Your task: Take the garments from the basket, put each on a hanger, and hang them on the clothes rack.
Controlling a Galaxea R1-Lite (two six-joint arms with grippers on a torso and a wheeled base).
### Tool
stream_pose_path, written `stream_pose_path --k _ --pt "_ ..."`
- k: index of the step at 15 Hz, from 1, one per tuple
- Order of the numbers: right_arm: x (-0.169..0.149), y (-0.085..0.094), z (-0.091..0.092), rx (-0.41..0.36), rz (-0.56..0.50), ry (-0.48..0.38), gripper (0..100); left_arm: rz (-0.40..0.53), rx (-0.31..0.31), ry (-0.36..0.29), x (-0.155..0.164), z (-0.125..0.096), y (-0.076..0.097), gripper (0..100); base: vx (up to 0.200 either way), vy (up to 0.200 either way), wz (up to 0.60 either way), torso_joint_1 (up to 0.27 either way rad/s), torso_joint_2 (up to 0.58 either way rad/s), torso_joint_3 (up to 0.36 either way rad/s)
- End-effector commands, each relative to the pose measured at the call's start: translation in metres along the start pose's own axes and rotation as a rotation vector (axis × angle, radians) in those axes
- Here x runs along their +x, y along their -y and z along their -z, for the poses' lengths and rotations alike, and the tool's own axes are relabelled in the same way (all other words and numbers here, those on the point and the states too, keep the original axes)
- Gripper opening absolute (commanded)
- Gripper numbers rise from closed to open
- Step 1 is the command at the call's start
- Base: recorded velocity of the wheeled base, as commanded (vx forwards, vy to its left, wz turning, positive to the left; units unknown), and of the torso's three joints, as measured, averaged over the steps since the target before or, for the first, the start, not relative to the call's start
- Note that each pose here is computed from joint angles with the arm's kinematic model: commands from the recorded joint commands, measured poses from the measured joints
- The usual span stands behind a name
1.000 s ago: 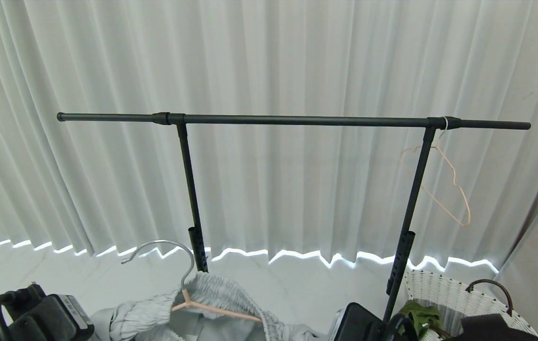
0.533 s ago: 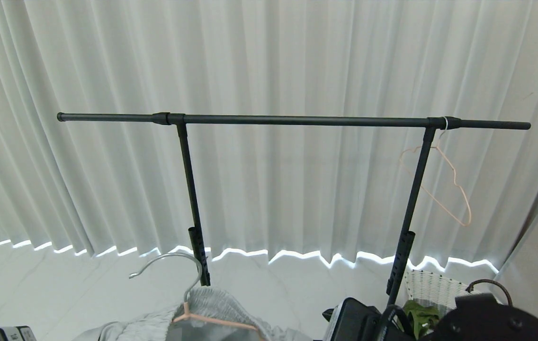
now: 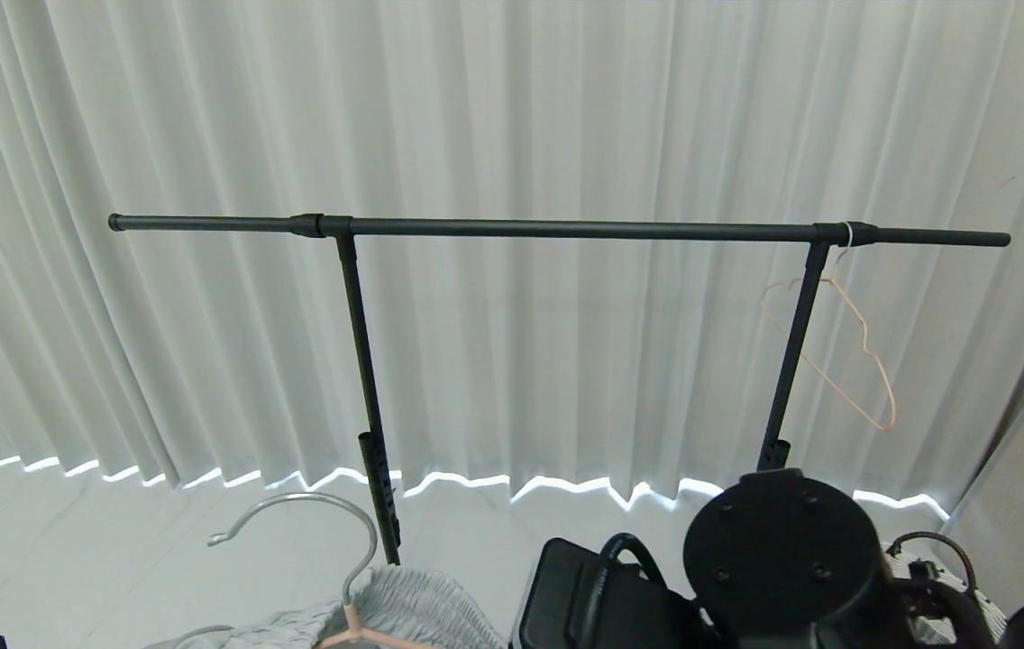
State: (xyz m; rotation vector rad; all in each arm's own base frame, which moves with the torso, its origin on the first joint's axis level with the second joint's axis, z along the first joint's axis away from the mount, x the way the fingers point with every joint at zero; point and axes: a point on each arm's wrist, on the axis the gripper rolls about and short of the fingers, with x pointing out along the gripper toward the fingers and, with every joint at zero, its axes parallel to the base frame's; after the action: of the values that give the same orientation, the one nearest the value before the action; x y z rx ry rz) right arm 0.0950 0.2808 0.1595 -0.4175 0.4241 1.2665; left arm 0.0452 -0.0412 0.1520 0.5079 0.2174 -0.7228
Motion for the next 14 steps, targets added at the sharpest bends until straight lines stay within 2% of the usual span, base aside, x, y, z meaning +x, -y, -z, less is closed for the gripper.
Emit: stream_pose_path --k 1,7,8,14 --pt "0.026 0.004 0.009 0.010 0.004 -0.047 100 -0.005 -0.001 0.015 -0.002 -0.001 0.000 0 0.000 0.000 0.00 0.000 0.00 0.000" --pt "0.038 0.006 0.010 0.017 -0.015 -0.011 100 -0.002 -0.003 0.026 -0.003 -0.004 -0.002 0 0.000 0.000 0.00 0.000 0.00 0.000" --pt "0.038 0.006 0.010 0.017 -0.015 -0.009 0 -0.002 -0.003 0.026 -0.003 -0.004 -0.002 0 0.000 0.000 0.00 0.000 0.00 0.000" --pt "0.033 0.007 0.006 0.015 -0.006 0.007 0 0.002 -0.002 0.023 -0.002 -0.003 -0.001 0 0.000 0.000 0.00 0.000 0.00 0.000"
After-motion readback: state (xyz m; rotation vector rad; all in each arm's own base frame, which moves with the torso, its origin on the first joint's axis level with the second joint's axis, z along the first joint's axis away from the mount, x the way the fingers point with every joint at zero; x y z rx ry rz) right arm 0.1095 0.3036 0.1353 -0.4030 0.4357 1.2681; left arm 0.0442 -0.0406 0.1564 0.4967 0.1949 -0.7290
